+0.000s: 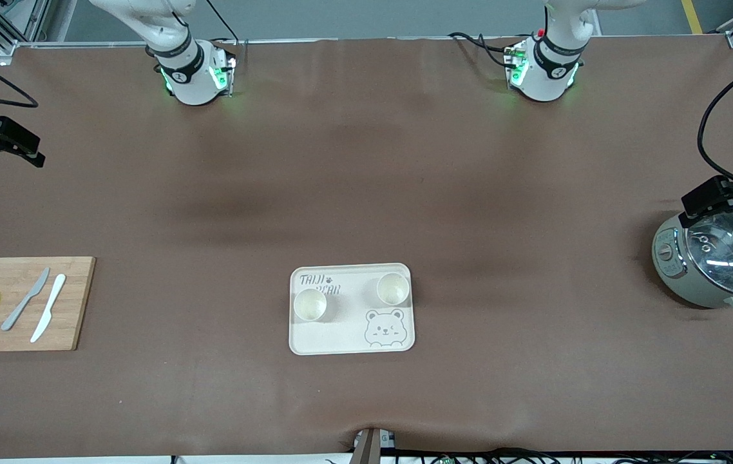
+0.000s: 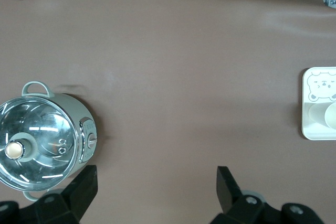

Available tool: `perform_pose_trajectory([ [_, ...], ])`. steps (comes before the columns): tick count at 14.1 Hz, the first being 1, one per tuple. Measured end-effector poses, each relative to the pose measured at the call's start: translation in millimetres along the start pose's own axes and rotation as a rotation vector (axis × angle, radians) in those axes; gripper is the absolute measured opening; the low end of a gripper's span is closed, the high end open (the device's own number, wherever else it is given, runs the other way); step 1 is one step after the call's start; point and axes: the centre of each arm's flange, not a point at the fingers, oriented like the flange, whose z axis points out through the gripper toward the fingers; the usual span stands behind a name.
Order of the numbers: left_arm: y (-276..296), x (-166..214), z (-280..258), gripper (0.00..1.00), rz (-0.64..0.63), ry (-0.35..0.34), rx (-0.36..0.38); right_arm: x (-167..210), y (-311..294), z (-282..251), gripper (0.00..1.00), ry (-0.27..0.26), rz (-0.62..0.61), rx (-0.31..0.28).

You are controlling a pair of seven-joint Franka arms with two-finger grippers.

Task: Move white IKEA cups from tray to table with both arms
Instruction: 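Move both grippers from rest toward the white cups on the tray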

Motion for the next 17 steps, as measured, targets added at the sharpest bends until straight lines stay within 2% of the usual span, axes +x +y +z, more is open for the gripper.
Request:
perform_pose_trajectory([
  [10,0.3,-0.1,0.6,1.00,0.025,-0.001,0.000,3.7,-11.1,1.5,1.00,0.003,-0.031,0.000],
  [17,23.1,-2.0,16.1,1.00,0.074,-0.033,-0.009,12.6,-74.3,1.4,1.00,0.021,-0.130,0.008],
])
